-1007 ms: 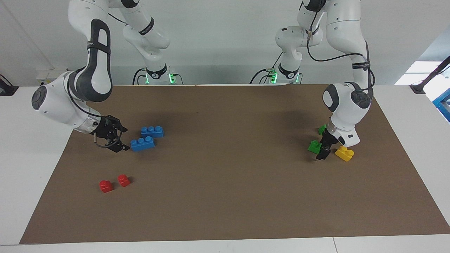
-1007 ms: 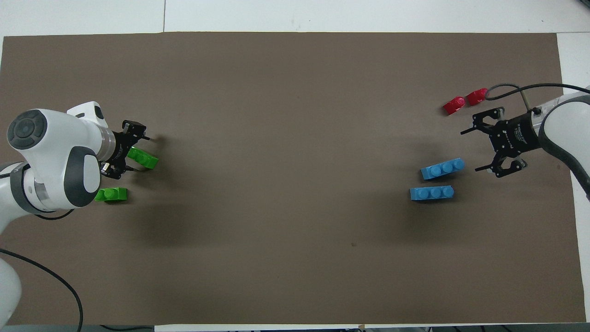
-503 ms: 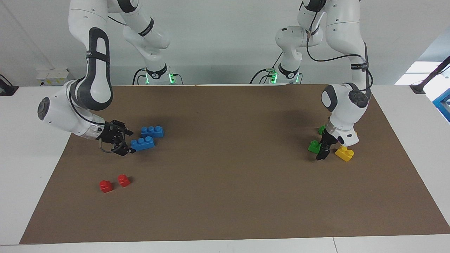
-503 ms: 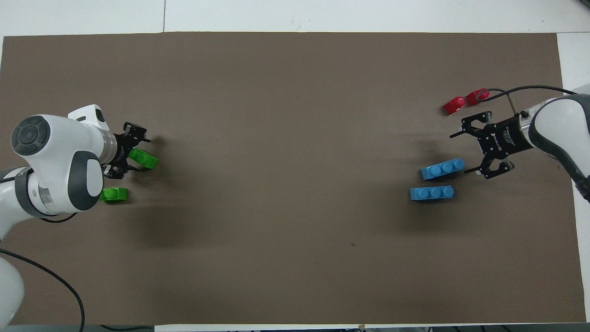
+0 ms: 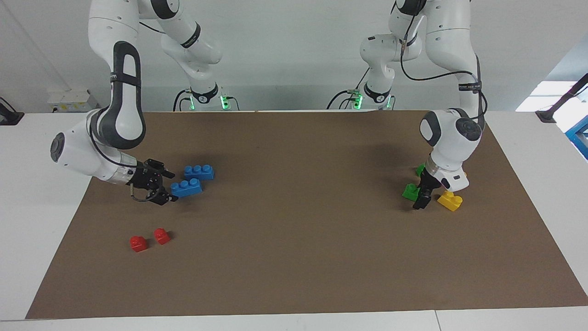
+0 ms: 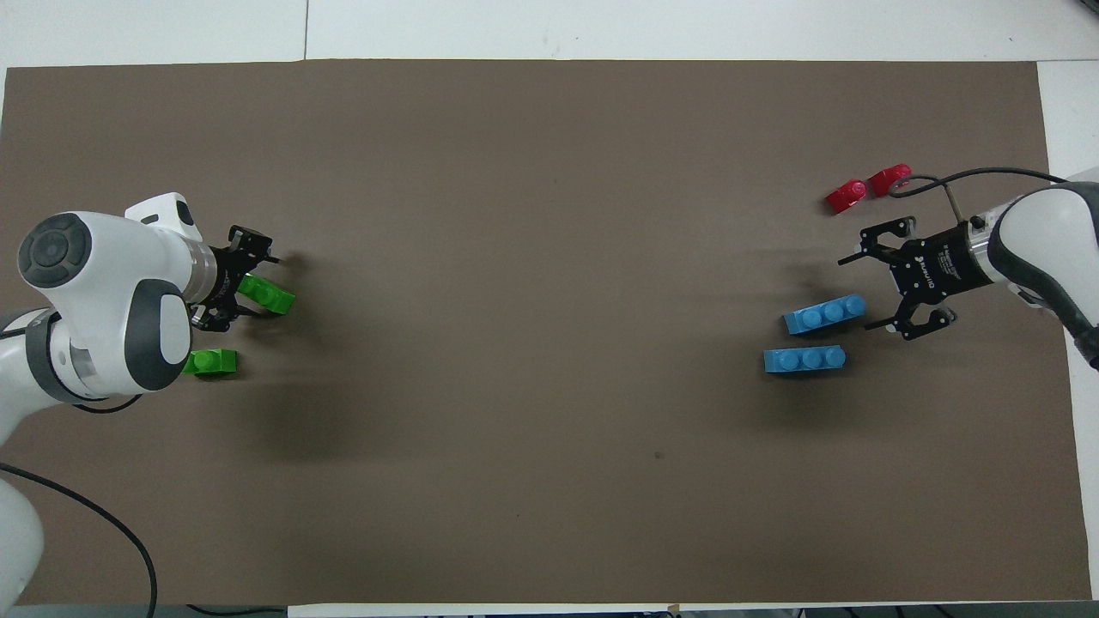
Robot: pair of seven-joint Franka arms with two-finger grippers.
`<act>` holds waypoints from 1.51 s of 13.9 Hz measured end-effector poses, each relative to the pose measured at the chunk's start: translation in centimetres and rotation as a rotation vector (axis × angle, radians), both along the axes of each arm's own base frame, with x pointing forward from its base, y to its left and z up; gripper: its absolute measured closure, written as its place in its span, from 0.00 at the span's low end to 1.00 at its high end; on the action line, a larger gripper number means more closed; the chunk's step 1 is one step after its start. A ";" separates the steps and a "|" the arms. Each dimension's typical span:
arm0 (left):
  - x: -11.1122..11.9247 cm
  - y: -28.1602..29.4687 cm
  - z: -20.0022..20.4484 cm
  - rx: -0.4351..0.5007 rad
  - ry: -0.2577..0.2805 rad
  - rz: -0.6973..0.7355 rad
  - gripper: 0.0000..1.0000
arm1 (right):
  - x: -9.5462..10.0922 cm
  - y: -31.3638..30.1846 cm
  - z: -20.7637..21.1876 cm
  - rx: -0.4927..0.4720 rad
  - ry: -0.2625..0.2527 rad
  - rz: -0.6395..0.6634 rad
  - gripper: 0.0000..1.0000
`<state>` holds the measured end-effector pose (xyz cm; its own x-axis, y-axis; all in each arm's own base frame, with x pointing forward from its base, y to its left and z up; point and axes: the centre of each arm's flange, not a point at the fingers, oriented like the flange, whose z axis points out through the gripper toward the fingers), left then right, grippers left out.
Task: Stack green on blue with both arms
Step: 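Grasp the green brick with the left gripper while the right gripper grasps the blue brick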
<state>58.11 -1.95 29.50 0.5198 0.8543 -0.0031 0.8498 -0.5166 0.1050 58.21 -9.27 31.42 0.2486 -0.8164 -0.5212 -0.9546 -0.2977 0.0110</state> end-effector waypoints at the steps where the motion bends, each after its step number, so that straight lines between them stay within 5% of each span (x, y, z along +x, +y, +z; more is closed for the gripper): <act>1: 0.1 0.0 0.1 0.000 -0.001 0.000 0.10 | -0.2 -0.2 -0.2 0.002 0.004 -0.002 0.00; 7: 0.1 0.0 0.1 0.000 0.000 -0.001 0.10 | -1.2 -0.3 -1.6 0.014 0.023 0.016 0.00; 10: 0.0 0.0 0.1 0.000 0.008 -0.003 0.20 | -1.3 -0.3 -2.0 0.012 0.022 0.016 0.00; 13: 0.0 0.0 0.6 0.001 0.005 -0.007 0.60 | -1.2 -0.4 -2.1 0.003 0.008 0.008 0.00; 14: 0.0 0.0 0.7 0.001 0.003 -0.010 0.66 | -1.1 -0.5 -2.1 0.000 0.003 0.005 0.00; 21: 1.6 0.2 3.6 -0.003 0.020 -0.011 0.66 | -1.0 -0.4 -3.2 -0.008 -0.001 -0.003 0.00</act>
